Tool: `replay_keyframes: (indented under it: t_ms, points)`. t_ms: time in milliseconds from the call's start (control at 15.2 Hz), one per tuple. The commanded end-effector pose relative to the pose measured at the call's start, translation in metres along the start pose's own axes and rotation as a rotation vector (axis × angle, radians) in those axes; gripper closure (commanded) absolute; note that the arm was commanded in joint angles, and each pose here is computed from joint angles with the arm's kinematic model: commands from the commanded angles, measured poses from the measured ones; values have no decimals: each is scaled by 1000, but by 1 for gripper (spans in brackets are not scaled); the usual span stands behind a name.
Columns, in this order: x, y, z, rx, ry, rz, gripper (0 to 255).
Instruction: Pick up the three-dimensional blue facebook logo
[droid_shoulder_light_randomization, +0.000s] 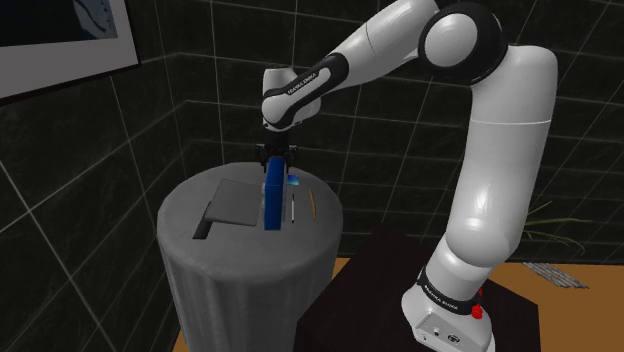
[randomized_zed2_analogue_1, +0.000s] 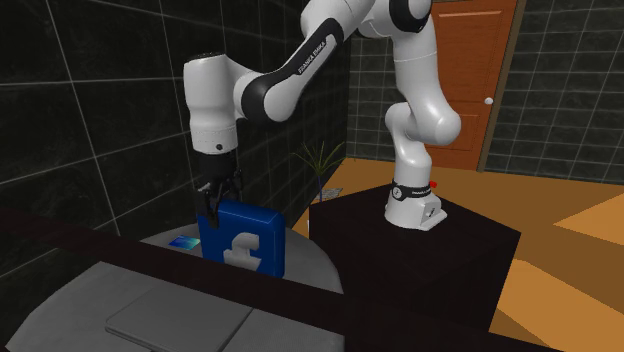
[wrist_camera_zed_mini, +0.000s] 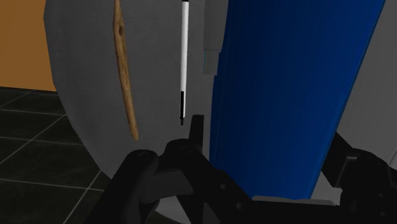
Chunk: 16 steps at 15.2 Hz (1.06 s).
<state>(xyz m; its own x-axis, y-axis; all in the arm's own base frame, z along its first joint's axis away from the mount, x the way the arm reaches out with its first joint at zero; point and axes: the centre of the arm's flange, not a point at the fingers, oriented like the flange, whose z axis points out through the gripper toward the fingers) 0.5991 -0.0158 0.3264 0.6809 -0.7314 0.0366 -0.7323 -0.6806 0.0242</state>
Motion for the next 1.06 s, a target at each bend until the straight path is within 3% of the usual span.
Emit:
replay_keyframes:
  t_ms: [0,990]
  points:
    - [0,0,-8,0,0,0,255]
    - [3,2,-77,0,0,0,255]
